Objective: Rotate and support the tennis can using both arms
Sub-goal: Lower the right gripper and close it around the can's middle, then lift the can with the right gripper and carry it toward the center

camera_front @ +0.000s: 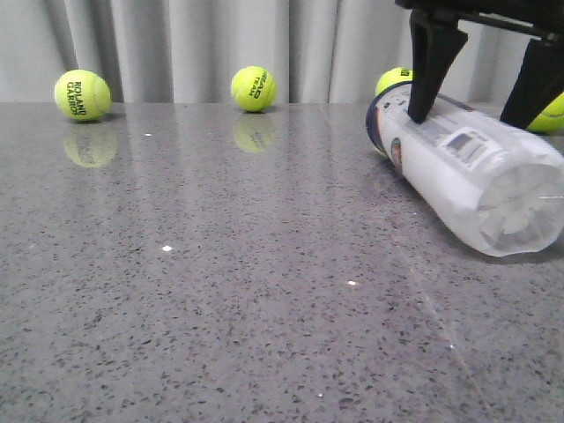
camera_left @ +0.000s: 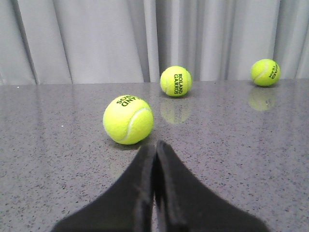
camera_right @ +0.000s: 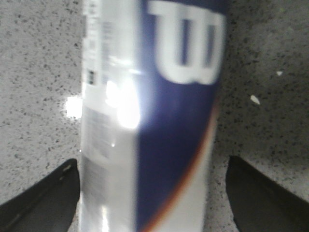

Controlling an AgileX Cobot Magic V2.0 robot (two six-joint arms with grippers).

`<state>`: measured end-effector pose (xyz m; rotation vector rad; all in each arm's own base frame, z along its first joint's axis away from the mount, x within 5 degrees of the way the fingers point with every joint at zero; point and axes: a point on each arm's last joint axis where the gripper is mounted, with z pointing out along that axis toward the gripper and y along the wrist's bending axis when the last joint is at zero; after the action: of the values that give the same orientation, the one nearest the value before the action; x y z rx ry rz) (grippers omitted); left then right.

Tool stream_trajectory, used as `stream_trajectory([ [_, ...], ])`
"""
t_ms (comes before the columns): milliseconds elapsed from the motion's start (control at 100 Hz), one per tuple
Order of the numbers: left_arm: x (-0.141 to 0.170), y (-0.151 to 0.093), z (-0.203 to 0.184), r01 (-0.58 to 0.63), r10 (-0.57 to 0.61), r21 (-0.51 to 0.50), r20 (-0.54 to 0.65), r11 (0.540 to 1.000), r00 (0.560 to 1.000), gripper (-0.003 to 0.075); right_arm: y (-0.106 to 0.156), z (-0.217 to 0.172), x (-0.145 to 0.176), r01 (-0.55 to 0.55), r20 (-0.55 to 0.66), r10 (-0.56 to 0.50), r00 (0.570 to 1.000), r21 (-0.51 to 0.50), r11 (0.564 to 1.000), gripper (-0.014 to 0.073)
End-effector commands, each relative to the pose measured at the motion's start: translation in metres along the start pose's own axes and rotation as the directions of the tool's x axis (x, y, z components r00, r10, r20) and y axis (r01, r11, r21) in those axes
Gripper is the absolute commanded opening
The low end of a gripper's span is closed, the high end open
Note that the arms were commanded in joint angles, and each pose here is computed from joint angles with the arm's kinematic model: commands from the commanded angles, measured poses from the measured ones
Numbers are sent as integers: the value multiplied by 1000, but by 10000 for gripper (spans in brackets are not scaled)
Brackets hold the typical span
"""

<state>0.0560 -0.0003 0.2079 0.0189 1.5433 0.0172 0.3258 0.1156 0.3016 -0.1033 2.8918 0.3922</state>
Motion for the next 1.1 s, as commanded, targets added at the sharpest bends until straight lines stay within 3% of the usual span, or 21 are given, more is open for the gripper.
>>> stream_trajectory([
  [0, 7, 1, -1, 11, -10, -11, 63, 1000, 998, -20, 6, -14, -6, 4, 69, -2, 998, -32, 999, 614],
  [400, 7, 1, -1, 11, -10, -11, 63, 1000, 998, -20, 4, 5, -10, -1, 23, 2, 1000, -22, 1000, 605],
  [670, 7, 1, -1, 11, -10, -11, 63, 1000, 998, -20, 5, 3, -12, 12, 32, -12, 999, -24, 1000, 367],
  [850, 7, 1, -1, 11, -10, -11, 63, 1000, 998, -20, 20, -23, -19, 160, 76, -157, 985, -38, 986, 326],
  [970, 7, 1, -1, 11, -10, -11, 63, 1000, 998, -20, 40, -46, -23, 391, 136, -384, 913, -32, 920, 326],
  [1041, 7, 1, -1, 11, -10, -11, 63, 1000, 998, -20, 55, -57, -23, 546, 179, -535, 825, -13, 838, 326],
  [1091, 7, 1, -1, 11, -10, -11, 63, 1000, 998, -20, 65, -62, -21, 661, 201, -649, 734, 9, 750, 326],
])
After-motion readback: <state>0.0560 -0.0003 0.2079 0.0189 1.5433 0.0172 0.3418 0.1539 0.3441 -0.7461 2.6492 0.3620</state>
